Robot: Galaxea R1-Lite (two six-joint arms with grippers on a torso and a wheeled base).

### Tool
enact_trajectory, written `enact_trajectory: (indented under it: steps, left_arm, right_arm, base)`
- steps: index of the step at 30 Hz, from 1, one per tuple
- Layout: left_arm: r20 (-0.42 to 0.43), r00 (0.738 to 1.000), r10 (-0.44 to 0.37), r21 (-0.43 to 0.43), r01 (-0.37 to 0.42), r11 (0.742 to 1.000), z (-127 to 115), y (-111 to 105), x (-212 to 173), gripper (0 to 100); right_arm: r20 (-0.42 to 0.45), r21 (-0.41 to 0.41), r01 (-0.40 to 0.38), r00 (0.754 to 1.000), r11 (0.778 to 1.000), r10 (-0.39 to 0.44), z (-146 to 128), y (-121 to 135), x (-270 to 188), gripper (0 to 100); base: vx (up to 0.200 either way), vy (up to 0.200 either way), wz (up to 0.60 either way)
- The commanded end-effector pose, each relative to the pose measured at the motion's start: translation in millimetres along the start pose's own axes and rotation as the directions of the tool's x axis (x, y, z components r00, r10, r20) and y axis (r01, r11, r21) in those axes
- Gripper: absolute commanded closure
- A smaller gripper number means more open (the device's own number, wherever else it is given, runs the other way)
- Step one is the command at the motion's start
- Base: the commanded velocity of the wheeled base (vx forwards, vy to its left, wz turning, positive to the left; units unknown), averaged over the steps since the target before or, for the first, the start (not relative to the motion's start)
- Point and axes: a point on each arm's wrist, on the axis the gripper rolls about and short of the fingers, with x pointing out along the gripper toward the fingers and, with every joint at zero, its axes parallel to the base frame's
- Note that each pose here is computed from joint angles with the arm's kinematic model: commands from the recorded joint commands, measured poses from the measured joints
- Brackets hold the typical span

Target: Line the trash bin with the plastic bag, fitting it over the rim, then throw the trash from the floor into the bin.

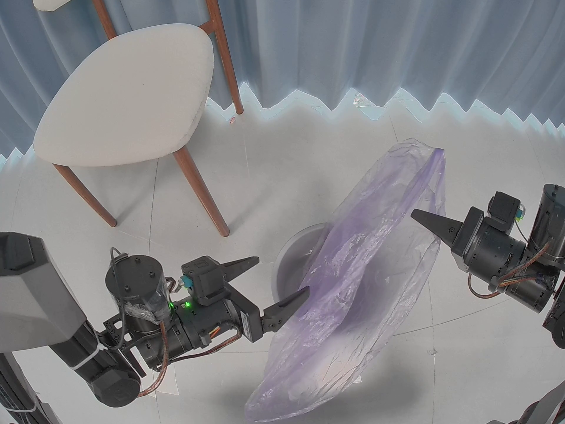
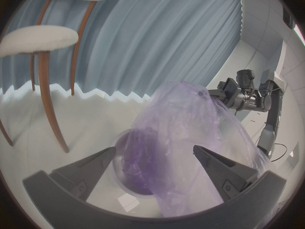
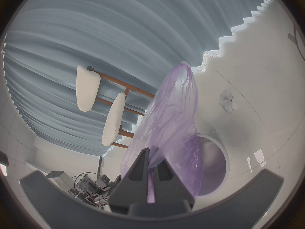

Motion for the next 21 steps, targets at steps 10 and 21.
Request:
enact_trajectory:
  steps: [10,21]
  left_arm:
    - [0.007,0.995,-0.096,0.014,0.096,0.995,8,-20,-20,0]
    - [-0.026,0.987,-0.161,0.001,0.161,0.987,5,-28,-34,0]
  right_arm:
    - [-0.002,0.001,0.003,1.000,1.000,-0.003,-1,-1,0,100]
    - [-0.006,0.001,0.006,1.000,1.000,-0.006,-1,-2,0,100]
  base:
    - [0.000,0.000,0.00]
    - [0.000,0.000,0.00]
